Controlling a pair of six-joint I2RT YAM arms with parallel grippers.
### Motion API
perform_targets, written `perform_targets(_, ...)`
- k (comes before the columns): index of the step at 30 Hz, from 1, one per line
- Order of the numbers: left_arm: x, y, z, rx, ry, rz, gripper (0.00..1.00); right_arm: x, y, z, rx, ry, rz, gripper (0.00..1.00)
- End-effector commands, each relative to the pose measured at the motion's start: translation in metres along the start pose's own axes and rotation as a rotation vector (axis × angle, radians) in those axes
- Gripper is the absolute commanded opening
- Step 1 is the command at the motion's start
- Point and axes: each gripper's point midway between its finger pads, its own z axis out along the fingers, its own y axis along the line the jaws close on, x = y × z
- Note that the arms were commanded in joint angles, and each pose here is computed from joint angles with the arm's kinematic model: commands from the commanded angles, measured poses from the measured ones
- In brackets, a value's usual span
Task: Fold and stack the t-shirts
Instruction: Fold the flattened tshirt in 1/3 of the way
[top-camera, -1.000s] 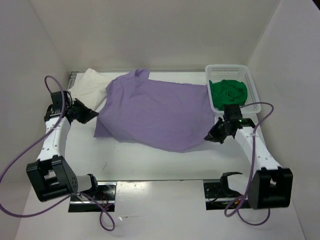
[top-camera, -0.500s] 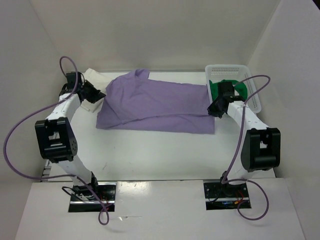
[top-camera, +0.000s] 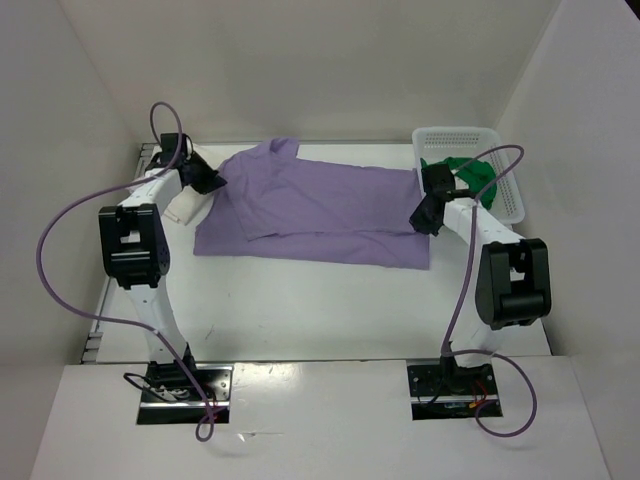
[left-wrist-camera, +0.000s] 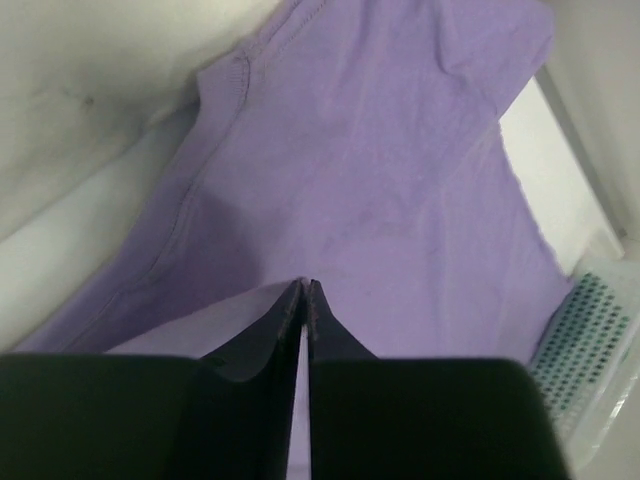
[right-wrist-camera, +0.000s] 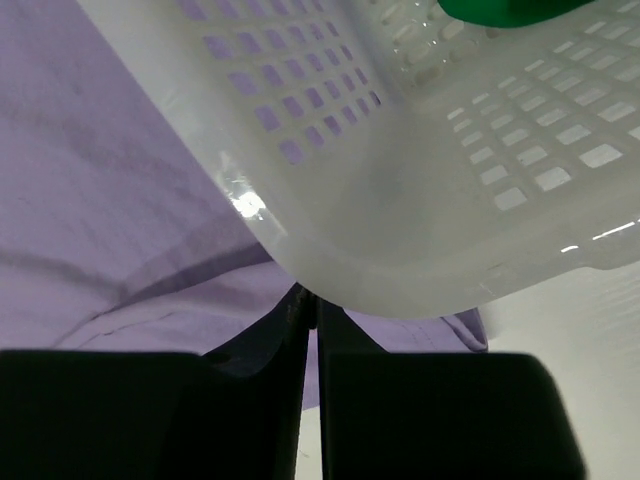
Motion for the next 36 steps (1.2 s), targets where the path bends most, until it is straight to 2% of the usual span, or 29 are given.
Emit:
perform_targets(1, -0.014, -0.012, -0.003, 0.023, -0.040, 0.064, 0.14, -0.030, 0.024, -0.009, -0.044, -0.117, -0.008, 0.11)
perform_targets(3, -0.011, -0.016, -0.019, 0.042, -0.060, 0.090, 0.34, -0.032, 0.029, -0.016, -0.059, -0.124, -0.013, 0.17)
perform_targets(4, -0.014, -0.014, -0.028, 0.047, -0.076, 0.100, 0.53, -0.030, 0.032, -0.023, -0.069, -0.126, -0.021, 0.23)
perform_targets(6, -0.014, -0.021, -0.055, 0.062, -0.112, 0.139, 0.70, -0.033, 0.038, -0.035, -0.092, -0.140, -0.015, 0.30)
perform_targets(7, -0.008, -0.005, -0.060, 0.027, -0.105, 0.135, 0.92, -0.037, 0.042, -0.046, -0.120, -0.154, -0.009, 0.33)
perform_targets(8, -0.012, -0.007, -0.078, 0.036, -0.129, 0.155, 0.98, -0.035, 0.039, -0.049, -0.119, -0.152, -0.009, 0.39)
perform_targets(9, -0.005, -0.007, -0.086, 0.047, -0.122, 0.156, 1.00, -0.033, 0.040, -0.054, -0.138, -0.147, 0.000, 0.42)
perform_targets(10, 0.010, 0.015, -0.086, 0.015, -0.097, 0.136, 1.00, -0.031, 0.042, -0.066, -0.162, -0.151, -0.004, 0.44)
perform_targets(11, 0.018, 0.011, -0.103, 0.041, -0.102, 0.143, 1.00, -0.024, 0.039, -0.067, -0.168, -0.137, 0.005, 0.46)
perform_targets(13, 0.035, 0.027, -0.111, 0.032, -0.086, 0.130, 0.98, -0.013, 0.039, -0.083, -0.218, -0.119, 0.021, 0.45)
perform_targets(14, 0.055, 0.048, -0.117, 0.003, -0.062, 0.112, 0.77, 0.000, 0.033, -0.080, -0.224, -0.093, 0.016, 0.26)
perform_targets(15, 0.061, 0.062, -0.120, -0.021, -0.062, 0.097, 0.65, 0.011, 0.035, -0.084, -0.248, -0.065, 0.031, 0.17)
perform_targets(17, 0.065, 0.090, -0.127, -0.075, -0.080, 0.049, 0.49, 0.038, 0.030, -0.087, -0.279, -0.003, 0.036, 0.00)
perform_targets(19, 0.083, 0.123, -0.123, -0.136, -0.043, -0.014, 0.42, 0.059, 0.036, -0.090, -0.311, 0.029, 0.038, 0.00)
perform_targets(21, 0.090, 0.139, -0.117, -0.150, -0.019, -0.056, 0.42, 0.083, 0.030, -0.083, -0.306, 0.081, 0.052, 0.00)
perform_targets(22, 0.089, 0.144, -0.115, -0.163, -0.016, -0.084, 0.43, 0.090, 0.026, -0.079, -0.295, 0.102, 0.060, 0.01)
perform_targets(23, 0.091, 0.149, -0.109, -0.173, -0.004, -0.099, 0.54, 0.099, 0.021, -0.074, -0.290, 0.123, 0.068, 0.05)
perform_targets(24, 0.087, 0.151, -0.106, -0.171, -0.017, -0.112, 0.59, 0.101, 0.020, -0.071, -0.287, 0.126, 0.076, 0.12)
perform_targets(26, 0.092, 0.158, -0.097, -0.190, 0.005, -0.154, 0.60, 0.102, 0.019, -0.068, -0.291, 0.112, 0.100, 0.17)
perform_targets(28, 0.091, 0.161, -0.088, -0.192, 0.005, -0.184, 0.60, 0.101, 0.020, -0.066, -0.292, 0.111, 0.101, 0.27)
perform_targets(30, 0.086, 0.161, -0.081, -0.185, -0.006, -0.197, 0.56, 0.101, 0.019, -0.061, -0.279, 0.104, 0.101, 0.34)
perform_targets(34, 0.089, 0.169, -0.060, -0.190, 0.031, -0.228, 0.39, 0.106, 0.004, -0.046, -0.205, 0.090, 0.130, 0.51)
perform_targets(35, 0.087, 0.168, -0.059, -0.188, 0.029, -0.227, 0.29, 0.105, 0.003, -0.044, -0.202, 0.081, 0.152, 0.52)
perform_targets(36, 0.084, 0.166, -0.058, -0.182, 0.021, -0.234, 0.26, 0.102, 0.001, -0.043, -0.188, 0.064, 0.166, 0.52)
